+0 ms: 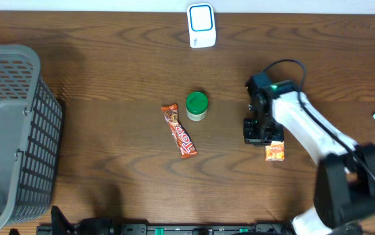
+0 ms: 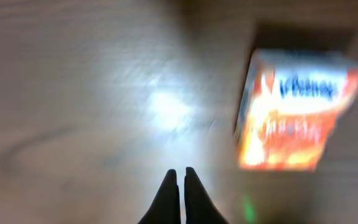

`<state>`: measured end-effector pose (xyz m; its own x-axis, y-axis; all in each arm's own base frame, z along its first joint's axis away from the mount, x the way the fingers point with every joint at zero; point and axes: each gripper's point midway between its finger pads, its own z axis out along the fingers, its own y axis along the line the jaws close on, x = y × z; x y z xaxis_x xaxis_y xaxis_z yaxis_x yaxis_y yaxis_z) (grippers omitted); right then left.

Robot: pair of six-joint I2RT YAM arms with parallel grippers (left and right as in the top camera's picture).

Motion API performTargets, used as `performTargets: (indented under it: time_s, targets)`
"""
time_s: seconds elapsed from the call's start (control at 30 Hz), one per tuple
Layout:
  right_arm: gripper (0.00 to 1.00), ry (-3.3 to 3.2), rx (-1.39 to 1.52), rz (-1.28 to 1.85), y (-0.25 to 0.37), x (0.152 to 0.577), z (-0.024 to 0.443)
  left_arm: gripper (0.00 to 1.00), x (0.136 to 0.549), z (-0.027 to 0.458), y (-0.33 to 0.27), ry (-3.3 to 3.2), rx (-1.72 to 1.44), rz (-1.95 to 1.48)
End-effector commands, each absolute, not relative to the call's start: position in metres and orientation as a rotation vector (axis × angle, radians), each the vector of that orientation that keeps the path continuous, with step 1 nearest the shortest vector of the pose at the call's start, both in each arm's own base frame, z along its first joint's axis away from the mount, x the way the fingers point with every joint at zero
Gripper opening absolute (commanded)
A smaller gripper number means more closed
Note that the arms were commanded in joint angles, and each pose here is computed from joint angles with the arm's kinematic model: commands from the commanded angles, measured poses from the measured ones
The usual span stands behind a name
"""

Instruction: Scan the item barcode

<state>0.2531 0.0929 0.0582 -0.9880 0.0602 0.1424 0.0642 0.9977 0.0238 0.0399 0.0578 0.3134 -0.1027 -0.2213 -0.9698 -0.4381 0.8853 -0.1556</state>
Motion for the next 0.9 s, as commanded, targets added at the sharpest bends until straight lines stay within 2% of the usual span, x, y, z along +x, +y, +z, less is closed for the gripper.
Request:
performTargets:
  time_s: [0.0, 0.1, 0.2, 0.63, 0.87]
  targets:
    - [0.01, -3.082, -0.253, -0.029, 0.083, 0.253, 0.095, 0.85, 0.041, 0.313, 0.056, 1.691, -0.501, 0.182]
    - [0.01, -3.123, -0.497, 0.291, 0.041, 0.253, 0.108, 0.85, 0.041, 0.313, 0.056, 1.691, -0.501, 0.182]
    - [0.01, -3.121, -0.606, 0.419, 0.024, 0.254, 0.107, 0.85, 0.041, 0.313, 0.056, 1.691, -0.501, 0.182]
    - [0.01, -2.973, -0.924, 0.472, -0.025, 0.238, 0.048, 0.85, 0.041, 0.313, 0.056, 1.692, -0.5, 0.181]
    - [0.01, -3.13, -0.595, 0.122, 0.007, 0.266, 0.033, 0.85, 0.041, 0.313, 0.056, 1.692, -0.5, 0.181]
